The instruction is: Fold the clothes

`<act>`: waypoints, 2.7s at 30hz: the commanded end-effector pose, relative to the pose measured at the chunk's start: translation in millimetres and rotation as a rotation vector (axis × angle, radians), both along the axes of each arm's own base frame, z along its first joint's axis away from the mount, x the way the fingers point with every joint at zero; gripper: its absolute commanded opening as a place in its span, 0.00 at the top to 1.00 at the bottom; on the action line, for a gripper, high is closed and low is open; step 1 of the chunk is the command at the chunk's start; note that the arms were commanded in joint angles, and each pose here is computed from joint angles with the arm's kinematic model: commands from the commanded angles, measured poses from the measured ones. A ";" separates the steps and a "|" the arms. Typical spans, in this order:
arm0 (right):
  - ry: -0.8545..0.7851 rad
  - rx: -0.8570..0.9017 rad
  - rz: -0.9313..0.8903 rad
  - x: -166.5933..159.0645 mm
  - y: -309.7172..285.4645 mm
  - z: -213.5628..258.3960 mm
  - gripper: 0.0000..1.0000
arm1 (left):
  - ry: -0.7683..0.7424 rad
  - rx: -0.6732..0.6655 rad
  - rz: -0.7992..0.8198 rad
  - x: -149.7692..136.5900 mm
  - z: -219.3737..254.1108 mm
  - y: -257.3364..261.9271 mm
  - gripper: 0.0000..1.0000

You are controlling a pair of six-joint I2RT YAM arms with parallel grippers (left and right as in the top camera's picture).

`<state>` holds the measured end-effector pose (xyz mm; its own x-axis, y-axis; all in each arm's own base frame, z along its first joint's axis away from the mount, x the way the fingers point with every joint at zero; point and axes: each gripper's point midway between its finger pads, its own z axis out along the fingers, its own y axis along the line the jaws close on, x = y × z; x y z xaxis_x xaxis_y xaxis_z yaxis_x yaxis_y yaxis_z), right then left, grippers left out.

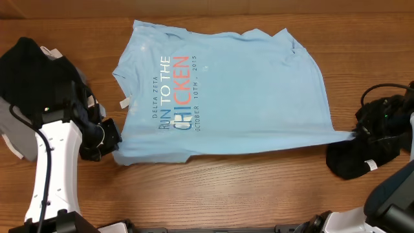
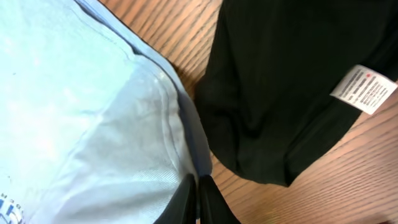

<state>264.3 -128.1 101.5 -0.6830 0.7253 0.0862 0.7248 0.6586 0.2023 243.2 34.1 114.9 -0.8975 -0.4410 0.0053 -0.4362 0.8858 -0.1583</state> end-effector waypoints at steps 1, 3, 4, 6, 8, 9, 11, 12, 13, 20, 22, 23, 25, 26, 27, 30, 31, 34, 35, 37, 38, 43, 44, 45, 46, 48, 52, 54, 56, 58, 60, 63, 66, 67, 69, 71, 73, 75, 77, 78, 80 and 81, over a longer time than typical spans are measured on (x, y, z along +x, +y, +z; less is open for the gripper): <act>-0.003 0.000 -0.004 -2.1 2.7 0.8 0.96 | 0.032 -0.001 0.014 -10.7 1.3 -1.2 0.96; -0.019 0.014 0.003 0.8 5.9 1.4 0.96 | 0.037 -0.003 0.016 -13.0 2.1 -2.0 0.96; -0.076 0.043 0.059 12.8 16.0 3.7 0.96 | 0.021 -0.010 0.023 -9.1 2.6 -2.9 0.96; -0.110 0.013 0.115 27.4 24.0 3.4 0.96 | -0.021 -0.049 0.024 0.5 4.3 -8.9 0.96; -0.130 -0.053 0.152 40.4 24.9 2.2 0.96 | -0.064 -0.079 0.037 10.9 6.3 -12.8 0.96; -0.136 -0.079 0.146 45.2 23.6 2.0 0.96 | -0.089 -0.087 0.052 17.5 7.4 -13.2 0.96; -0.194 -0.111 0.150 63.2 24.3 4.5 0.96 | -0.132 -0.082 0.089 29.4 9.0 -10.3 0.96; -0.231 -0.125 0.160 73.0 24.5 6.6 0.96 | -0.150 -0.080 0.104 34.3 9.8 -9.1 0.96; -0.259 -0.138 0.167 80.3 24.3 8.4 0.96 | -0.164 -0.078 0.116 38.1 10.6 -8.1 0.96; -0.390 -0.204 0.180 114.1 16.2 18.1 0.96 | -0.277 -0.061 0.131 70.0 13.2 -0.2 0.96; -0.402 -0.210 0.180 119.7 13.9 15.7 0.96 | -0.309 -0.055 0.129 80.9 12.3 2.5 0.96; -0.403 -0.210 0.180 121.1 13.4 13.9 0.96 | -0.314 -0.055 0.131 83.2 11.6 3.1 0.96; -0.392 -0.205 0.180 122.7 12.9 7.2 0.96 | -0.321 -0.056 0.137 90.0 7.2 4.7 0.96; -0.384 -0.201 0.180 123.5 12.4 2.7 0.96 | -0.319 -0.060 0.137 94.5 2.3 5.2 0.96; -0.383 -0.200 0.180 124.2 12.2 1.0 0.96 | -0.316 -0.062 0.137 96.6 -0.8 5.5 0.96; -0.392 -0.205 0.180 127.8 10.7 -0.4 0.96 | -0.325 -0.095 0.129 107.1 -9.0 2.2 0.96; -0.401 -0.210 0.180 130.7 9.6 -0.4 0.96 | -0.344 -0.135 0.119 116.0 -12.0 -2.8 0.96; -0.415 -0.216 0.180 134.7 8.1 -0.2 0.96 | -0.383 -0.182 0.103 130.4 -15.1 -8.2 0.96; -0.421 -0.219 0.180 136.2 7.6 0.3 0.96 | -0.400 -0.198 0.097 136.1 -15.9 -9.8 0.96; -0.422 -0.219 0.180 138.3 6.7 -2.5 0.96 | -0.424 -0.218 0.087 146.4 -20.3 -11.4 0.96; -0.418 -0.217 0.180 138.9 6.5 -5.4 0.96 | -0.428 -0.217 0.086 149.7 -23.3 -10.7 0.96; -0.416 -0.185 0.193 145.6 11.7 -19.4 0.96 | -0.425 -0.221 0.064 156.2 -33.1 -17.9 0.96; -0.421 -0.187 0.198 147.9 12.9 -20.0 0.96 | -0.425 -0.219 0.058 157.5 -34.7 -19.7 0.96; -0.437 -0.193 0.207 152.3 14.8 -18.6 0.96 | -0.424 -0.221 0.050 159.1 -37.2 -22.9 0.96; -0.455 -0.200 0.217 157.2 17.1 -16.6 0.96 | -0.424 -0.222 0.042 161.3 -40.3 -25.7 0.96; -0.489 -0.212 0.232 166.1 21.5 -12.6 0.96 | -0.427 -0.223 0.031 164.7 -44.2 -29.6 0.96; -0.525 -0.222 0.256 176.6 29.8 -9.0 0.96 | -0.432 -0.214 0.030 167.6 -46.8 -28.5 0.96; -0.543 -0.227 0.267 182.8 33.5 -9.3 0.95 | -0.446 -0.197 0.041 171.5 -45.9 -25.0 0.96; -0.550 -0.229 0.271 186.1 34.5 -11.1 0.95 | -0.464 -0.197 0.043 175.2 -43.9 -24.4 0.96; -0.552 -0.230 0.271 188.0 34.3 -13.5 0.95 | -0.472 -0.197 0.049 177.4 -42.7 -23.9 0.96; -0.552 -0.232 0.270 189.3 33.5 -15.4 0.88 | -0.480 -0.197 0.051 179.1 -41.7 -23.6 0.96; -0.559 -0.237 0.271 191.5 32.7 -15.8 0.79 | -0.503 -0.193 0.048 183.8 -38.9 -22.7 0.96; -0.559 -0.236 0.271 191.4 32.7 -15.8 0.75 | -0.506 -0.193 0.051 184.5 -38.6 -22.4 0.96; -0.550 -0.233 0.271 189.6 33.2 -17.0 0.75 | -0.505 -0.193 0.051 184.4 -38.7 -22.5 0.96; -0.528 -0.223 0.271 184.9 34.6 -20.1 0.75 | -0.504 -0.195 0.054 184.3 -38.7 -22.7 0.96; -0.482 -0.202 0.272 174.9 37.6 -26.5 0.80 | -0.500 -0.197 0.054 183.4 -39.1 -23.0 0.96; -0.439 -0.182 0.273 165.9 40.4 -34.0 0.84 | -0.488 -0.200 0.055 181.0 -40.4 -23.8 0.96; -0.414 -0.171 0.273 159.5 42.2 -42.6 0.87 | -0.482 -0.203 0.055 179.8 -41.0 -24.3 0.96; -0.381 -0.176 0.270 151.3 41.4 -55.5 0.87 | -0.482 -0.206 0.054 179.7 -40.9 -24.8 0.96; -0.364 -0.174 0.270 147.3 41.8 -65.1 0.87 | -0.482 -0.207 0.054 179.7 -40.8 -25.0 0.96; -0.348 -0.168 0.270 143.9 42.5 -79.5 0.87 | -0.486 -0.238 0.045 179.5 -38.8 -30.0 0.96; -0.335 -0.162 0.270 142.5 42.9 -86.3 0.87 | -0.488 -0.256 0.039 179.5 -37.4 -33.0 0.96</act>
<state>415.8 -87.7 40.8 -0.8039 0.5025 -0.3181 0.4196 0.8583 0.2956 423.2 9.6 77.0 -0.7973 -0.5101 -0.3225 -0.3010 0.7993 -0.5201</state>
